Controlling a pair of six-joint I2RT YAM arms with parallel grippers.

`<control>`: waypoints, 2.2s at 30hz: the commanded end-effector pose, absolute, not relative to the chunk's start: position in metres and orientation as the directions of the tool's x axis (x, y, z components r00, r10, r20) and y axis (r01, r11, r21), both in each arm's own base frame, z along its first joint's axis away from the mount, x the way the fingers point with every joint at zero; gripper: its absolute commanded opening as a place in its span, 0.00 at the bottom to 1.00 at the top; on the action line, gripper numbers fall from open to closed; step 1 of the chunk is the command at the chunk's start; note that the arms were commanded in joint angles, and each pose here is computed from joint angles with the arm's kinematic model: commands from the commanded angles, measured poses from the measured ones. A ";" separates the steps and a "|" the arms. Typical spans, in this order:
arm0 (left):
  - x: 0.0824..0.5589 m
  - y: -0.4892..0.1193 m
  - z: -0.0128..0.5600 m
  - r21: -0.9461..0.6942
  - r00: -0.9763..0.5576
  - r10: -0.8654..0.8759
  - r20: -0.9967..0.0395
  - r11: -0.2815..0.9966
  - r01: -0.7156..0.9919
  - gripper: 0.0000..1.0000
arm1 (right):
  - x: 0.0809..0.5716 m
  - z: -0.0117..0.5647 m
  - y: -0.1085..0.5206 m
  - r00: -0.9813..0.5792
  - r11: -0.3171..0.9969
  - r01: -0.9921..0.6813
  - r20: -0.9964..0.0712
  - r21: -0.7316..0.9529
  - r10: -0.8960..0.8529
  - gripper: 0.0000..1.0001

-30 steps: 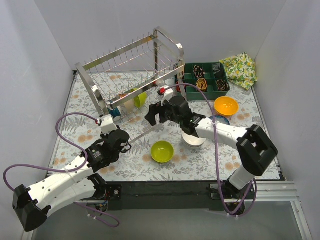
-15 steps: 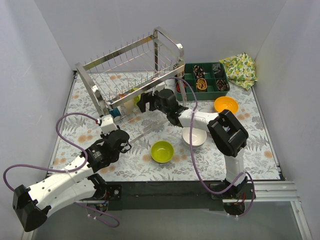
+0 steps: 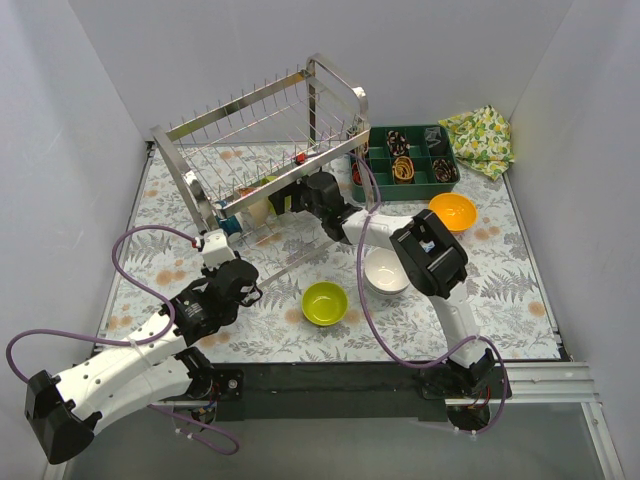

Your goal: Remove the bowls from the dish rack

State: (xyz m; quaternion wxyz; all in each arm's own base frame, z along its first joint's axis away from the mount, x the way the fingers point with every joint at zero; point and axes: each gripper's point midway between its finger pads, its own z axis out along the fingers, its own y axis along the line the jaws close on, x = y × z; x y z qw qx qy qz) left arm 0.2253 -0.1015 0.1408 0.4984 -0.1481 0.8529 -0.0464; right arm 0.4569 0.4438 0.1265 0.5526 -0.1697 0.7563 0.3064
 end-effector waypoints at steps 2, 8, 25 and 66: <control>0.232 -0.123 0.158 -0.356 -0.427 -0.389 -0.817 0.921 -0.157 0.20 | 0.467 0.159 0.461 -0.265 0.704 -0.650 -0.954 0.286 0.143 0.92; 0.231 -0.118 0.158 -0.343 -0.421 -0.386 -0.821 0.923 -0.175 0.20 | 0.465 0.161 0.467 -0.263 0.677 -0.679 -0.955 0.284 0.136 0.75; 0.234 -0.119 0.150 -0.300 -0.439 -0.352 -0.827 0.936 -0.186 0.21 | 0.455 0.207 0.445 -0.036 0.771 -0.632 -0.997 0.077 0.070 0.09; 0.190 -0.130 0.161 -0.434 -0.583 -0.399 -0.708 0.897 -0.087 0.84 | 0.258 0.212 0.335 -0.313 0.565 -0.777 -0.949 0.278 0.037 0.05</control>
